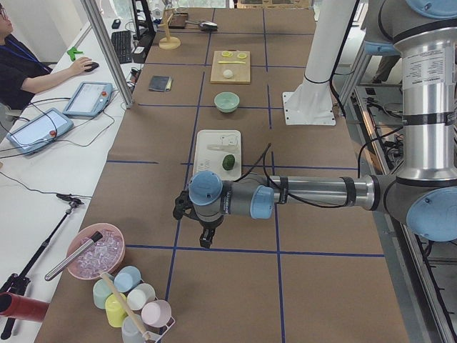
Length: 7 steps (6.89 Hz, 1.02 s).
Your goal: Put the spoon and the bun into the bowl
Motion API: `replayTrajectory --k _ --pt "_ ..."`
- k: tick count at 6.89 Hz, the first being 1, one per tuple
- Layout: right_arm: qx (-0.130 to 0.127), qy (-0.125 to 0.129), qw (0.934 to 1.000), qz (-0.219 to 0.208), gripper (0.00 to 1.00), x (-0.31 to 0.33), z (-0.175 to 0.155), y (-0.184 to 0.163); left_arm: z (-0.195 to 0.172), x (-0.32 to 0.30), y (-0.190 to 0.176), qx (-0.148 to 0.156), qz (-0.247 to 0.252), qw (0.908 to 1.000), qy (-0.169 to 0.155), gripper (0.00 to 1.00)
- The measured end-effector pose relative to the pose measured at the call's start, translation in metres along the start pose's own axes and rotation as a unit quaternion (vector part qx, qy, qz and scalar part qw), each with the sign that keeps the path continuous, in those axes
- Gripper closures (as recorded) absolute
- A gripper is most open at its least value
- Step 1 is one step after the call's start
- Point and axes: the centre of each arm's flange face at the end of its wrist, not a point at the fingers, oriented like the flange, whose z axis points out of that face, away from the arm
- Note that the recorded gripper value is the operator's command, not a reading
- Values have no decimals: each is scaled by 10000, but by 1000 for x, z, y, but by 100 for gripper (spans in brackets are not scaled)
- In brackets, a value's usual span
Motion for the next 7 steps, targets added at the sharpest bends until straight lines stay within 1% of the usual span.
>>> replayTrajectory --k 1,2,3,4,5,6,7 --pt "51 0 10000 -56 0 -4 -4 -7 -5 5 -6 124 158 9998 -56 0" --pt "167 9 9997 -174 0 -14 -14 -22 -11 10 -18 282 385 9984 -294 0" --pt "347 30 9987 -371 0 -27 -26 -43 -21 18 -39 458 638 9951 -604 0" --pt "583 63 9966 -574 0 -39 -39 -63 -33 31 -65 651 862 9913 -758 0" --pt "829 68 9944 -652 0 -49 -50 -78 -46 45 -91 875 1096 9867 -822 0" --pt "1022 17 9931 -571 0 -56 -58 -86 -59 59 -110 1183 1416 9790 -866 0" --pt "1107 -52 9927 -468 0 -60 -61 -90 -69 71 -122 1593 1820 9662 -896 0"
